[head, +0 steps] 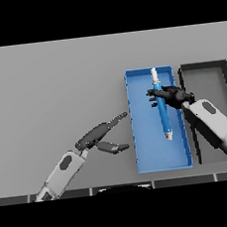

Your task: Pick up the blue pipe and place it into the blue bin.

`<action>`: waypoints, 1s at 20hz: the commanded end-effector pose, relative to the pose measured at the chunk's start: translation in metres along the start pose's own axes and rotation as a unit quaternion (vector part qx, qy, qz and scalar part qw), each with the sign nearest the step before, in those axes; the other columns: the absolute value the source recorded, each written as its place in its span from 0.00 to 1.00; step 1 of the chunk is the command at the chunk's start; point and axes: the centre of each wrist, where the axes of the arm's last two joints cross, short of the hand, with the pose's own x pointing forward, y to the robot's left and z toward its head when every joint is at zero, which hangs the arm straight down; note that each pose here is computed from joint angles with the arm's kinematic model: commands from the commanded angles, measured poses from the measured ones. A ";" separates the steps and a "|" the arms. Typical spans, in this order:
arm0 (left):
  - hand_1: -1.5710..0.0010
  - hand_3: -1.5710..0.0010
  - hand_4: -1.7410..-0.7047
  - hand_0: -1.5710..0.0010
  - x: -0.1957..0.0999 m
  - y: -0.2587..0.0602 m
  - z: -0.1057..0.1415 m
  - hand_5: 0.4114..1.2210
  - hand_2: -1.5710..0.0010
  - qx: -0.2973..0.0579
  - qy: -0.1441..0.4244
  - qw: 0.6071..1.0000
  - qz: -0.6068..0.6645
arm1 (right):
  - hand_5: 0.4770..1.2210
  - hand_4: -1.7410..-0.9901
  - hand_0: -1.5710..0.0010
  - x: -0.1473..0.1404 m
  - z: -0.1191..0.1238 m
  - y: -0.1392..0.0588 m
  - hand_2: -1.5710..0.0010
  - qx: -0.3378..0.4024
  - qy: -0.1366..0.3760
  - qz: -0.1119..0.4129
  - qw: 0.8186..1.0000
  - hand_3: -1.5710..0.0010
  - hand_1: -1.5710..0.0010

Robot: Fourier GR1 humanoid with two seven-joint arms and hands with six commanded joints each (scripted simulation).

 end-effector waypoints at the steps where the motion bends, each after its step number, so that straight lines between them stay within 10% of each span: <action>1: 1.00 1.00 0.82 1.00 -0.001 0.001 0.000 0.05 1.00 0.002 -0.004 1.000 0.001 | 0.74 0.71 0.78 -0.004 0.000 0.001 0.81 -0.003 0.005 0.023 1.000 0.85 0.81; 10: 1.00 1.00 0.80 1.00 -0.002 -0.003 0.001 0.06 1.00 0.000 -0.013 1.000 0.004 | 0.32 0.82 0.97 -0.011 -0.015 0.006 0.98 -0.053 -0.003 0.136 0.989 0.98 0.97; 20: 1.00 1.00 0.79 1.00 -0.009 0.001 0.004 0.07 1.00 -0.002 -0.010 1.000 0.013 | 0.27 0.82 0.99 -0.012 -0.012 0.000 0.99 -0.031 -0.019 0.130 0.991 1.00 0.99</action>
